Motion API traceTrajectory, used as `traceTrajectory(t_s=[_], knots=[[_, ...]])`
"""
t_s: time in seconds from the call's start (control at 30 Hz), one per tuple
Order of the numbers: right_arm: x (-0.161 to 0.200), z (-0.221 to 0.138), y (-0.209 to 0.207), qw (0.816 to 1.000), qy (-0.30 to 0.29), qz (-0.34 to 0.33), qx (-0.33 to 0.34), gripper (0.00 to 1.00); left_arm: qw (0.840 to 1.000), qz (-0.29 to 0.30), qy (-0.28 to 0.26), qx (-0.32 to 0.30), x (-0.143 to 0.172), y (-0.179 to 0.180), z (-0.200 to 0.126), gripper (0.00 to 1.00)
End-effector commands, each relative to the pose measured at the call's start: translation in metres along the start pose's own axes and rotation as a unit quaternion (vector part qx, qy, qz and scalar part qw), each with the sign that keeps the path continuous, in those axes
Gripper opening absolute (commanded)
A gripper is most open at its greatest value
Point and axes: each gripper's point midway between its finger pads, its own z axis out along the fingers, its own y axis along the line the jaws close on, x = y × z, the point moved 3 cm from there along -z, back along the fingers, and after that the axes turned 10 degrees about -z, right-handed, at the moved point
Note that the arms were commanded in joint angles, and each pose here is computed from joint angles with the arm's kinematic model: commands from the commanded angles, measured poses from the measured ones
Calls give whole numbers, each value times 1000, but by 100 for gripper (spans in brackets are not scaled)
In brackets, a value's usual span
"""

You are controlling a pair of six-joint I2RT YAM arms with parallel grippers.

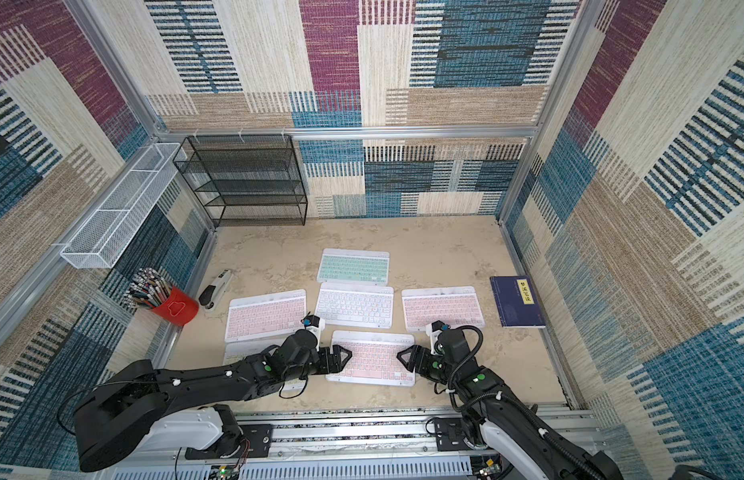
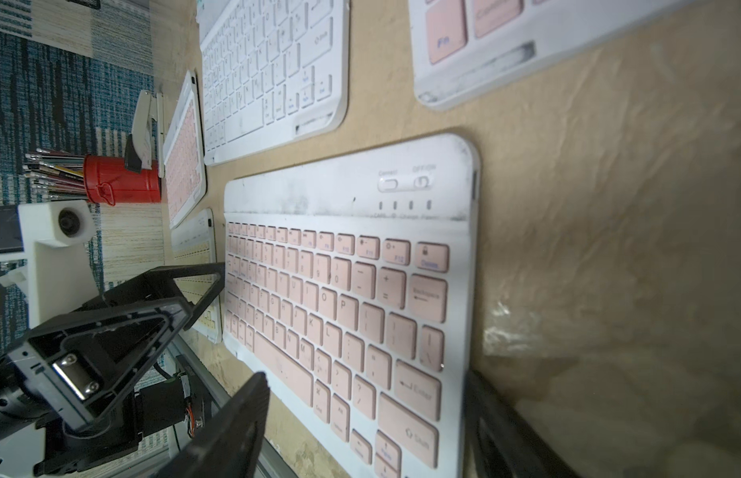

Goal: Stack the numeric keypads
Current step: Pick up the numeric keypad from the center of the board.

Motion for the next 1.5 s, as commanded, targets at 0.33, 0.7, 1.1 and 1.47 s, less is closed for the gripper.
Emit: traceTrajectory(t_s=[0.33, 0.7, 1.1, 1.47], knots=[[5, -10, 46, 985, 24, -4, -174, 64, 981, -18, 183, -65, 65, 36, 1, 85], [6, -17, 55, 978, 22, 1, -207, 57, 980, -19, 191, -59, 72, 38, -4, 80], [3, -18, 68, 969, 41, -8, -243, 52, 978, -14, 200, -59, 79, 37, -5, 77], [1, -28, 82, 958, 38, -11, -283, 46, 976, -11, 206, -63, 82, 37, -3, 76]])
